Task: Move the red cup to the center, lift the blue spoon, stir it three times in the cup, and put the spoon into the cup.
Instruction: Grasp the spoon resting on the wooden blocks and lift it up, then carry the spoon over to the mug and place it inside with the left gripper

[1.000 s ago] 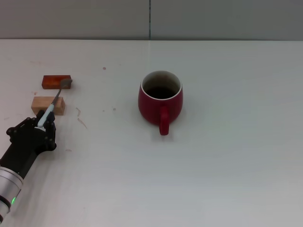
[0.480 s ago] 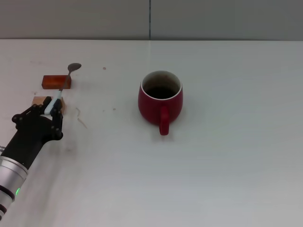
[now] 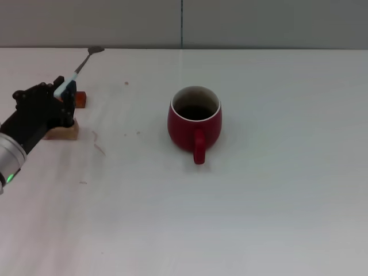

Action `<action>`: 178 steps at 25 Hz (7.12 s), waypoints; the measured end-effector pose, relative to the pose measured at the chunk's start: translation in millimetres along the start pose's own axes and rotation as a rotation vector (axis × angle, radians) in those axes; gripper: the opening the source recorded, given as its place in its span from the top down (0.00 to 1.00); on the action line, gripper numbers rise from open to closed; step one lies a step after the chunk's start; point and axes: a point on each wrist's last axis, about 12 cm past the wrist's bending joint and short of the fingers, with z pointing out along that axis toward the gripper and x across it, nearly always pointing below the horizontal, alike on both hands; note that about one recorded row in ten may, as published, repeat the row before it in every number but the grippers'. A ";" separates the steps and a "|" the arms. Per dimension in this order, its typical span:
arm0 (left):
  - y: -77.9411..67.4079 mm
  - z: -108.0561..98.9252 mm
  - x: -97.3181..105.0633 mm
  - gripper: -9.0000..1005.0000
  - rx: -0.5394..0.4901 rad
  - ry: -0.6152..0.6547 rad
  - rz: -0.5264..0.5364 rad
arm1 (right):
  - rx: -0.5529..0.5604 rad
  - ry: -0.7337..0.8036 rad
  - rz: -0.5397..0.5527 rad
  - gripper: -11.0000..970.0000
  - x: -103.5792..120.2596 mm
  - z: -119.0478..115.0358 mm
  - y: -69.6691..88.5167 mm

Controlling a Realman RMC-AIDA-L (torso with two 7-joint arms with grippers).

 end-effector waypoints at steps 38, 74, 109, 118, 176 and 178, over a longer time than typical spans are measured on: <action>-69.3 23.9 -214.4 0.82 0.523 0.376 0.805 | 0.026 0.011 -0.002 0.22 -0.7 -10.0 -6.9; -85.7 79.3 -181.1 0.82 0.653 0.499 0.840 | 0.018 -0.006 0.010 0.22 -2.9 -9.8 -6.5; -107.7 77.9 -187.2 0.82 0.669 0.453 0.916 | 0.020 0.006 0.006 0.22 -2.1 -11.7 -8.1; -105.0 64.3 -184.3 0.82 0.677 0.471 0.909 | 0.016 0.004 0.007 0.22 -2.2 -10.7 -7.2; -97.1 66.6 -180.8 0.78 0.631 0.538 0.887 | 0.010 0.002 0.009 0.22 -2.0 -9.0 -5.9; -99.2 65.0 -183.0 0.78 0.628 0.518 0.889 | 0.010 0.002 0.009 0.22 -2.0 -8.9 -5.9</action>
